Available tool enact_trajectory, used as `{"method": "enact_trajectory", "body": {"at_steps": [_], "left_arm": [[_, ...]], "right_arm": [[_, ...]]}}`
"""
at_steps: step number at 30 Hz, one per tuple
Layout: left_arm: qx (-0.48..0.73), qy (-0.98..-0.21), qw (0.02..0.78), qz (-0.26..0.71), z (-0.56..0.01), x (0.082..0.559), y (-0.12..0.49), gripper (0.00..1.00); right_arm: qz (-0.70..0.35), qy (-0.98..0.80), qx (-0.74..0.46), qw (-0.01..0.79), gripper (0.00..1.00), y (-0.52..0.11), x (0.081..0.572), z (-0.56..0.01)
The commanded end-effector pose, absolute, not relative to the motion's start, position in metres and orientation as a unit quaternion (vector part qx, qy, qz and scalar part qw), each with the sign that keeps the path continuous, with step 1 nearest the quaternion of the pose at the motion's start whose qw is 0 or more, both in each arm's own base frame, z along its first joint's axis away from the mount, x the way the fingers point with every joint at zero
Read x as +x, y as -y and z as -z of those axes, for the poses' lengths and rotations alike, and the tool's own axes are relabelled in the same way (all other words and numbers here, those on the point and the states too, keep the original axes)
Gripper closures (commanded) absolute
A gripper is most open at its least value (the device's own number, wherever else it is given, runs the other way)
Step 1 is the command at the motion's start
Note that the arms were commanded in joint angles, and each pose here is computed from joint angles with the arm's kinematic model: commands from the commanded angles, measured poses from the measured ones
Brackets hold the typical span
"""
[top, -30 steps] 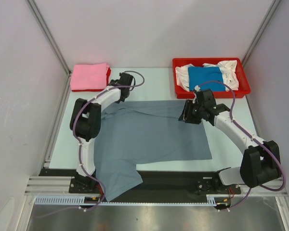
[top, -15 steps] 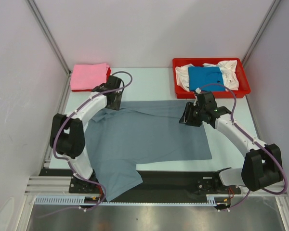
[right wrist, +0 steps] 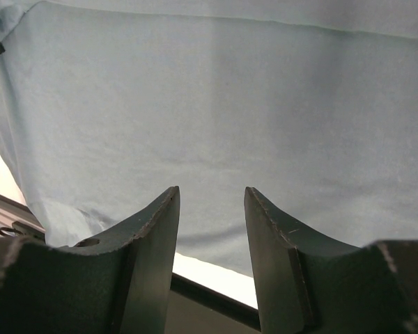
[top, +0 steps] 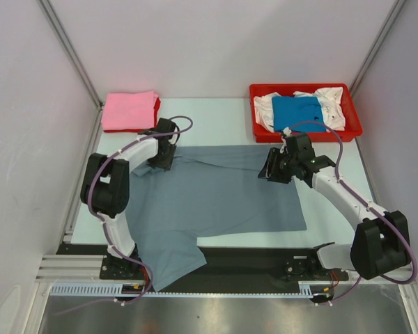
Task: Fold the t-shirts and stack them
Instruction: Fold the tshirt
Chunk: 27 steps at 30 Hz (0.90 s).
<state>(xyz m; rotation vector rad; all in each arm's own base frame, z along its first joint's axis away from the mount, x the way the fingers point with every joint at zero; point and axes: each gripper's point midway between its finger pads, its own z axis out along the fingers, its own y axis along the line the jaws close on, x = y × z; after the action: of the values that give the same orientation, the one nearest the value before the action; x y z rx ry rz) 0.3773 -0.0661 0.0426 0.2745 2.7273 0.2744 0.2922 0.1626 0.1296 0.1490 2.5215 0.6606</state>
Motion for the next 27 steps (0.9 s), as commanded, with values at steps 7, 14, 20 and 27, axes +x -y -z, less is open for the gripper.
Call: {"method": "enact_trajectory", "body": {"at_steps": [7,14,20,27], "left_arm": [[0.085,-0.957,0.242,-0.137,-0.058,0.408,0.056,0.54],[0.087,-0.954,0.247,-0.149,-0.055,0.416,0.054,0.53],[0.09,-0.951,0.254,-0.149,-0.057,0.427,0.057,0.74],[0.07,-0.965,0.221,-0.125,-0.076,0.401,0.062,1.0]], "right_arm": [[-0.259,-0.925,0.056,0.274,0.52,-0.163,0.291,-0.138],[-0.259,-0.927,0.052,0.268,0.53,-0.164,0.29,-0.133],[-0.263,-0.927,0.054,0.262,0.53,-0.165,0.289,-0.13],[-0.259,-0.929,0.054,0.26,0.53,-0.165,0.292,-0.128]]}}
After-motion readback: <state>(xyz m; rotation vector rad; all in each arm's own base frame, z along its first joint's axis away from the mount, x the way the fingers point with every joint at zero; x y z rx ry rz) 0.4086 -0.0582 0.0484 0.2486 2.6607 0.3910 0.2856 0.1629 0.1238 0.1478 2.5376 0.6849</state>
